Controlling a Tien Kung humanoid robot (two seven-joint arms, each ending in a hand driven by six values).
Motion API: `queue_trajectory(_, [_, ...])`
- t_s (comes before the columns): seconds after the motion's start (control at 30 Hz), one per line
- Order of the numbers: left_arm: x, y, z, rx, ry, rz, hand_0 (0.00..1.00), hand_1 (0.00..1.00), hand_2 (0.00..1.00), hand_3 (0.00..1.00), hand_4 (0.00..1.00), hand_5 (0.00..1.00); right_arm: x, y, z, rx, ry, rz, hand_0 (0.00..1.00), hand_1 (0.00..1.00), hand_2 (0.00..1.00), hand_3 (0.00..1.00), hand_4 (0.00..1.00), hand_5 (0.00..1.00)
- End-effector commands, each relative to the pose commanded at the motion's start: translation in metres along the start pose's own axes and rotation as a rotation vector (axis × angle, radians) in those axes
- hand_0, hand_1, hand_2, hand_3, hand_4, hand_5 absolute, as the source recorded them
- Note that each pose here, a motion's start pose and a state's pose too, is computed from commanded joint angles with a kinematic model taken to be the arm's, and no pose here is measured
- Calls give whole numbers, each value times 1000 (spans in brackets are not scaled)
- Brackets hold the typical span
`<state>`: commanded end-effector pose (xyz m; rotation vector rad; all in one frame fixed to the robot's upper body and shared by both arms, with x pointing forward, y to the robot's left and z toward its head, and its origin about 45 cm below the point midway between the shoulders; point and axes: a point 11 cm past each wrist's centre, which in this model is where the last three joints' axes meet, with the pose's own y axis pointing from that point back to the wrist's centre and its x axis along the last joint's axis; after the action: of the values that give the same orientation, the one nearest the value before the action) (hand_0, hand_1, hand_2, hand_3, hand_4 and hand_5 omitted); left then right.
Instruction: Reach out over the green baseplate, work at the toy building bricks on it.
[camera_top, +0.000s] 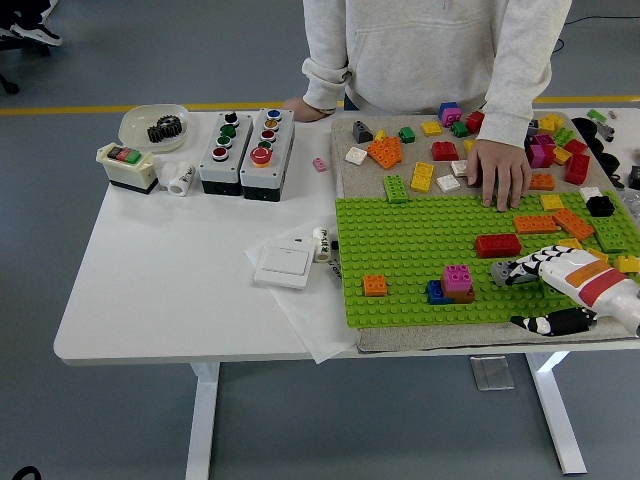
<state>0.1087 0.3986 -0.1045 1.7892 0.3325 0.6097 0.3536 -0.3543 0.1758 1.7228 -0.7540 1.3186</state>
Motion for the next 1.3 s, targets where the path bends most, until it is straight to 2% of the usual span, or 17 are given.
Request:
queue_trajectory(0.93, [-3, 0, -3, 8, -9, -11, 757, 759, 764, 609, 690, 607, 7, -13, 1, -13, -32, 37, 880, 794, 787, 696, 818, 580])
queue_trajectory(1.3, [-4, -1, -4, 9, -11, -7, 758, 759, 764, 610, 691, 608, 12, -13, 2, -16, -40, 54, 879, 794, 788, 696, 817, 579])
